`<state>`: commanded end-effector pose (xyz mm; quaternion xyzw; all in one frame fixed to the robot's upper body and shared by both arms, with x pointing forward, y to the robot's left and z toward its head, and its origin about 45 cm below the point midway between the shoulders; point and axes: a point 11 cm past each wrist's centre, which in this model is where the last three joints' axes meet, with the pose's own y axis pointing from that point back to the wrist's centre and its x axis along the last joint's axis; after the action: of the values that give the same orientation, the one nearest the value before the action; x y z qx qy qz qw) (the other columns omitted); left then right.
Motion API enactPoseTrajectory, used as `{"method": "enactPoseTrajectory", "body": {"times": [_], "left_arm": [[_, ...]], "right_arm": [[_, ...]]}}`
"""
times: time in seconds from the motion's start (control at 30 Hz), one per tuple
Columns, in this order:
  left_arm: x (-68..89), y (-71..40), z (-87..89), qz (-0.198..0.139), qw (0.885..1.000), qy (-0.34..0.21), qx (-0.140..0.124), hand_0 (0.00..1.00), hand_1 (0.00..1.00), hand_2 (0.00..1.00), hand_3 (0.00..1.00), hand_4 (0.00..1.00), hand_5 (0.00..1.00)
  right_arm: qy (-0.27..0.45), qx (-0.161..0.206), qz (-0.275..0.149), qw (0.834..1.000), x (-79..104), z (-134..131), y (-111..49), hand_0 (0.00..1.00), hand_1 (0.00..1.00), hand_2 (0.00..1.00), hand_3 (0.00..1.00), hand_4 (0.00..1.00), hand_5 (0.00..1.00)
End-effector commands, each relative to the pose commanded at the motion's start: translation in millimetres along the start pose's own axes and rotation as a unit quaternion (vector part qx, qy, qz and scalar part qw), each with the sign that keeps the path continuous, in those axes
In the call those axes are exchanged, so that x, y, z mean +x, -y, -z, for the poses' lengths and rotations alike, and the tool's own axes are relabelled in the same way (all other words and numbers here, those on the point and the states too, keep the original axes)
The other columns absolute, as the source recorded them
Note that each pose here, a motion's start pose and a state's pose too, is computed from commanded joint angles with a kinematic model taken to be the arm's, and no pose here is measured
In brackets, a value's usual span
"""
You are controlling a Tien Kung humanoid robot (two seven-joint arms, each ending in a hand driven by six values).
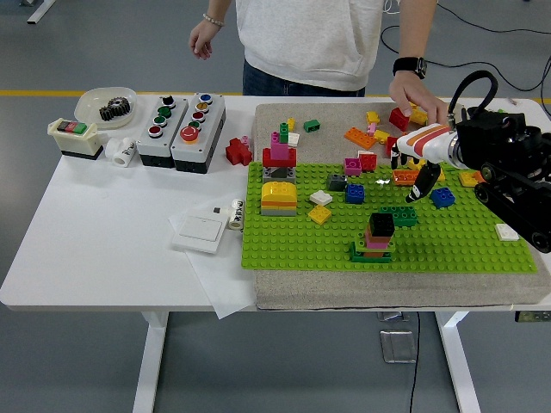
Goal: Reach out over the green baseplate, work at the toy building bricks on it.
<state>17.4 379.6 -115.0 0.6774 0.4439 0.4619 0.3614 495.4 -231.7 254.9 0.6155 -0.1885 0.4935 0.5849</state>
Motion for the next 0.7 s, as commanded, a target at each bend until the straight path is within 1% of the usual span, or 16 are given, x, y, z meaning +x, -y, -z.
{"method": "enactPoseTrajectory", "body": {"times": [0.27, 0.37, 0.53, 0.67, 0.7], "left_arm": [[-0.1, -0.2, -0.1, 0.0, 1.0, 0.002, 0.001, 0.448, 0.572, 0.677, 0.838, 0.935, 0.88], [0.0, -0.2, -0.2, 0.0, 1.0, 0.002, 0.001, 0.448, 0.573, 0.677, 0.838, 0.931, 0.884], [0.4, -0.2, -0.5, 0.0, 1.0, 0.001, -0.001, 0.449, 0.572, 0.677, 0.836, 0.927, 0.884], [0.0, -0.3, -0.7, 0.0, 1.0, 0.001, -0.001, 0.449, 0.572, 0.677, 0.836, 0.927, 0.884], [-0.1, -0.3, -0.8, 0.001, 1.0, 0.001, -0.001, 0.448, 0.572, 0.677, 0.836, 0.925, 0.887]], "right_arm": [[0.01, 0.003, 0.008, 1.0, -6.3, -3, 1.6, 0.474, 0.612, 0.695, 0.76, 0.998, 0.241], [0.012, -0.006, 0.005, 1.0, -9.6, -11, 1.2, 0.461, 0.602, 0.69, 0.755, 0.998, 0.231], [0.012, -0.027, 0.004, 1.0, -19.9, -31, -3.1, 0.451, 0.591, 0.681, 0.75, 0.998, 0.232], [0.005, -0.03, -0.004, 1.0, -25.7, -39, -5.5, 0.451, 0.591, 0.681, 0.75, 0.998, 0.232], [0.001, -0.03, -0.007, 1.0, -27.8, -41, -6.0, 0.433, 0.581, 0.67, 0.731, 0.998, 0.231]]}}
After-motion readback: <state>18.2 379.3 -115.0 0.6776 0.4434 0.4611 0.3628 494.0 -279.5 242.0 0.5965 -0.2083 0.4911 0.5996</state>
